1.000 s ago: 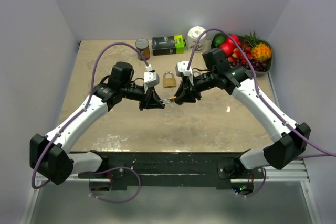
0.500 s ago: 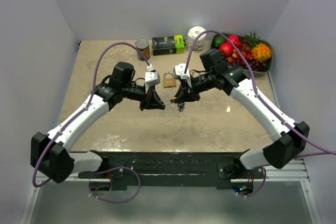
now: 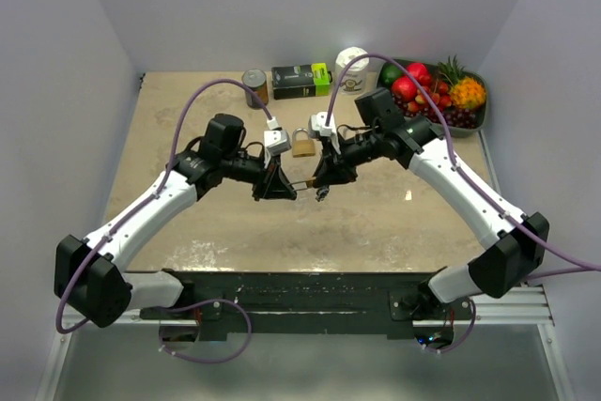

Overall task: Lock with the key
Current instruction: Lock the lock.

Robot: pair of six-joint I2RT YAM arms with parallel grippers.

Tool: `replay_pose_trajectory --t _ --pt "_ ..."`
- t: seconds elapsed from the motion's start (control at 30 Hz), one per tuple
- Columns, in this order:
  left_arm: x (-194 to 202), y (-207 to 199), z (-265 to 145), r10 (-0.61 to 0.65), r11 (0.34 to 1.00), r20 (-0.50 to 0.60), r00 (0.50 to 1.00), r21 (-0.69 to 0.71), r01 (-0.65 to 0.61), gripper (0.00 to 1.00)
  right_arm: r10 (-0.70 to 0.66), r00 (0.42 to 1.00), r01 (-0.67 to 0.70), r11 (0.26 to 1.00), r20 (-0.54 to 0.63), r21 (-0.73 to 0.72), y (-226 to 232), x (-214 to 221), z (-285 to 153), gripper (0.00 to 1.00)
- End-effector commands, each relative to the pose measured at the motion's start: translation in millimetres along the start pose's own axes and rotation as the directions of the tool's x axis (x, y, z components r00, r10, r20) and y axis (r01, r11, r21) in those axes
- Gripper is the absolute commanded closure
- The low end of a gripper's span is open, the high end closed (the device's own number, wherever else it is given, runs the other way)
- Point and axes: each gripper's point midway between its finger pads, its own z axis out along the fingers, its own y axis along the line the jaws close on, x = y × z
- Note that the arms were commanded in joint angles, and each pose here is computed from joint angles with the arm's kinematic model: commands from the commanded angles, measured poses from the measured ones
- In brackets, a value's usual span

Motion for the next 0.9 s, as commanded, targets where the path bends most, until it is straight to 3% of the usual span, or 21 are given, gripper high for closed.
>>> replay_pose_trajectory --t 0.0,0.7,0.87 --pt "-57 -5 7 0.237 0.971 0.153 0.959 -0.012 -0.238 1.0 0.027 0.995 -0.009 0.982 0.091 -0.191 33 -26 22 1.0" --pt "-60 -19 3 0.312 0.947 0.189 0.931 0.014 -0.321 1.0 0.132 0.986 -0.102 0.963 0.106 -0.25 38 -30 27 1.0" --pt "-69 -28 5 0.264 0.958 0.235 0.936 0.052 -0.283 1.0 0.134 0.982 -0.104 0.971 0.133 -0.217 32 -33 31 1.0"
